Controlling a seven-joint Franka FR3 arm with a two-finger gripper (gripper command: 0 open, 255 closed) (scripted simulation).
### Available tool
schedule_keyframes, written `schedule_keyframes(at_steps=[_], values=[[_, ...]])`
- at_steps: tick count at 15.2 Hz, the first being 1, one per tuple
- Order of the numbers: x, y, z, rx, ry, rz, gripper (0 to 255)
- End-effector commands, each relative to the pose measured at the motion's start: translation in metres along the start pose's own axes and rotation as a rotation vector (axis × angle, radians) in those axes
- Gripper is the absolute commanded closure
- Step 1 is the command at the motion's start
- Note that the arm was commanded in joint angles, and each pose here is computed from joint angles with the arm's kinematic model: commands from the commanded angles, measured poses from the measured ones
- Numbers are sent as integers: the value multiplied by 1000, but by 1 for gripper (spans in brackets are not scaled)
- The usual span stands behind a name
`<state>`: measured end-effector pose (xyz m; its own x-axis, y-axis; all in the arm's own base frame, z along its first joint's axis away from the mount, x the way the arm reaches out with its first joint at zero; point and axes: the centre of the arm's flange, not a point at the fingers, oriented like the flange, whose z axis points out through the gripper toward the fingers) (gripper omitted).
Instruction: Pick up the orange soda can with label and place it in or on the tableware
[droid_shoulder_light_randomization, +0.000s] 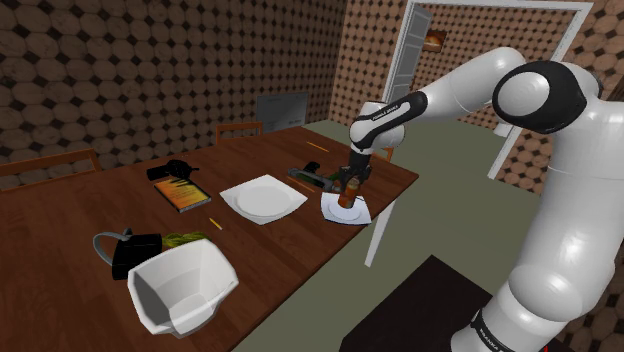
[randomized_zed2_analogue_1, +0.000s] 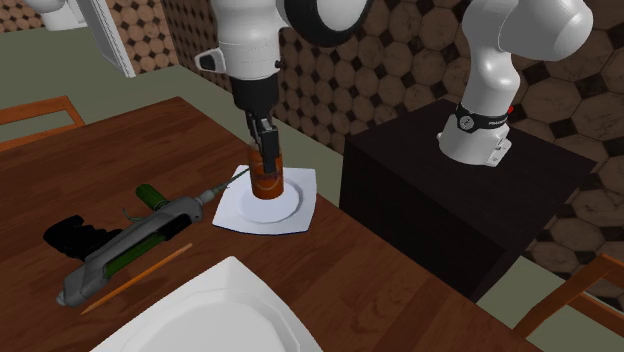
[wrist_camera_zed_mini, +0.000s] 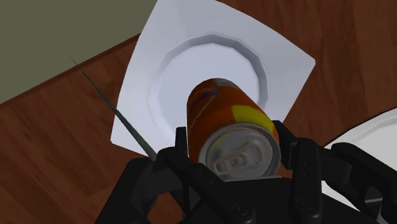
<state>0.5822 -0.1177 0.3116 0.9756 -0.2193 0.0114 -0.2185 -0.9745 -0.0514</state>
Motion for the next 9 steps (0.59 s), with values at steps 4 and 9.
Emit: schedule_keyframes(at_steps=[4,9], values=[[0,1,15,0,1,0,255],[0,1,15,0,1,0,255]])
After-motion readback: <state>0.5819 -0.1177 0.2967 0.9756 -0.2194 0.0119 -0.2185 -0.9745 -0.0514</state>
